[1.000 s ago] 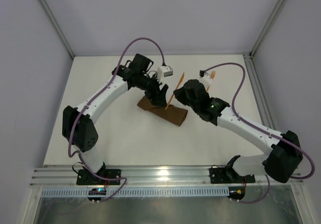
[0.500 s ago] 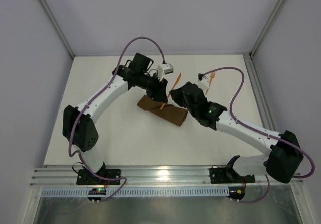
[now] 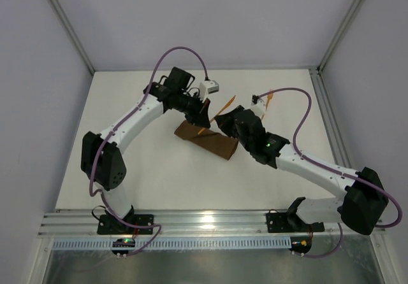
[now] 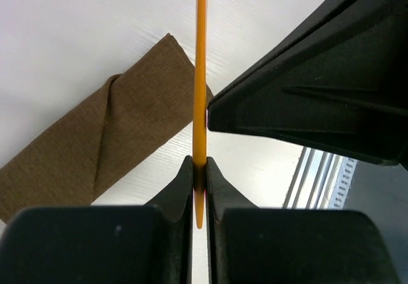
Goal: Fold the napkin into a case and place the utensils inside
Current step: Pass from the right arm to the left, then pass from the left arm to the right
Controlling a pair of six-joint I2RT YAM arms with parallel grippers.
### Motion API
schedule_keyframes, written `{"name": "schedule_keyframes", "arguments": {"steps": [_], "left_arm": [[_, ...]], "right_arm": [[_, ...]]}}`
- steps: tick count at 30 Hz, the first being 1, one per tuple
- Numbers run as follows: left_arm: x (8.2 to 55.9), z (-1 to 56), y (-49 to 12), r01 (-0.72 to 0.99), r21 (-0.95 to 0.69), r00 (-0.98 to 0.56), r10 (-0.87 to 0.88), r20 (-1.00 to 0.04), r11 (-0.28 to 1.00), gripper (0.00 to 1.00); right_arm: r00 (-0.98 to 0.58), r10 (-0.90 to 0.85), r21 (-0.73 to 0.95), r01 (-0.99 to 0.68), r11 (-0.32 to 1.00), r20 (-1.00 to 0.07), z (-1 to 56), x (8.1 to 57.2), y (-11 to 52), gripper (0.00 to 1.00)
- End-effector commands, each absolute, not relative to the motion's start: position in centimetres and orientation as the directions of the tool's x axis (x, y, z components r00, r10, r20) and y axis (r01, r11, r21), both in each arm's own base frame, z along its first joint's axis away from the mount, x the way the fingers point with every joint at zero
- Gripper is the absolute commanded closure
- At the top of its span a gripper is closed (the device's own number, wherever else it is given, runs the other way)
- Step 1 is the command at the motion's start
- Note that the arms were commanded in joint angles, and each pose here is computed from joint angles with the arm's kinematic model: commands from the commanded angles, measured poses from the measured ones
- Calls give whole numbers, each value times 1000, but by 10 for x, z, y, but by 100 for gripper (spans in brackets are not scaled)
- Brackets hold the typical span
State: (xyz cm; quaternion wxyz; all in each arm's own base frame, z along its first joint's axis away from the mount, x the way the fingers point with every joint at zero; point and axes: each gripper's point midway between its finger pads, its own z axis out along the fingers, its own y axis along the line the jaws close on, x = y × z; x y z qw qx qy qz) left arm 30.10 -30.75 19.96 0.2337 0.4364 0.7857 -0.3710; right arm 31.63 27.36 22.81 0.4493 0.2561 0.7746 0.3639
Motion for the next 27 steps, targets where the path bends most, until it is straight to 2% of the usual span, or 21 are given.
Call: {"name": "schedule_keyframes", "arguments": {"steps": [1,3,4,6,7,8,9,11,12,14,15,16,18,21,22,23,24,27], "left_arm": [[297,207,-306,878,-347,-475,523,-708,329,100],[297,204,-302,892,-321,-449,548,-706,319,100],[296,200,-297,891,-320,-453,562,-692,322,100],[295,196,-291,908,-289,-417,592,-689,303,100],[294,193,-288,917,-274,-398,612,-683,290,100],[286,188,-280,920,-277,-391,650,-651,277,100],[286,183,-274,949,-225,-314,695,-647,220,100],[284,176,-263,969,-193,-240,757,-608,152,100],[271,169,-249,980,-192,-160,811,-562,60,100],[264,169,-240,980,-200,-102,841,-531,-7,100],[246,162,-228,952,-304,-122,879,-461,-27,100],[242,161,-225,943,-325,-86,888,-452,-75,100],[236,164,-229,912,-400,-105,888,-448,-94,100],[223,163,-228,881,-464,-136,891,-433,-91,100],[222,162,-228,879,-468,-137,890,-435,-94,100],[220,161,-228,876,-473,-138,892,-430,-92,100],[217,159,-227,873,-479,-137,899,-417,-89,100],[212,155,-225,865,-494,-136,906,-402,-89,100]], "right_arm": [[-460,674,782,-75,619,-578,261,313,281,93],[-488,585,716,-128,686,-648,255,306,279,69],[-481,576,707,-143,692,-661,261,300,272,46],[-484,537,661,-123,740,-691,246,293,251,27],[-456,545,666,-154,730,-703,261,288,240,9],[-450,523,649,-185,738,-724,265,286,233,4],[-493,412,600,-322,732,-766,271,273,240,4],[-501,316,547,-423,722,-806,287,271,223,4],[-522,144,451,-527,720,-841,276,255,221,4],[-436,27,315,-605,731,-900,297,253,211,4],[-407,-31,256,-631,732,-913,295,250,207,4],[-328,-120,146,-680,718,-937,292,253,204,4],[-179,-190,12,-758,653,-965,300,250,208,1],[96,-287,-244,-806,540,-953,296,238,223,1],[222,-375,-399,-766,505,-900,295,243,223,1],[305,-395,-469,-766,439,-867,293,231,236,1],[366,-462,-556,-731,394,-808,284,235,237,4],[409,-486,-601,-718,352,-773,283,237,246,19]]}}
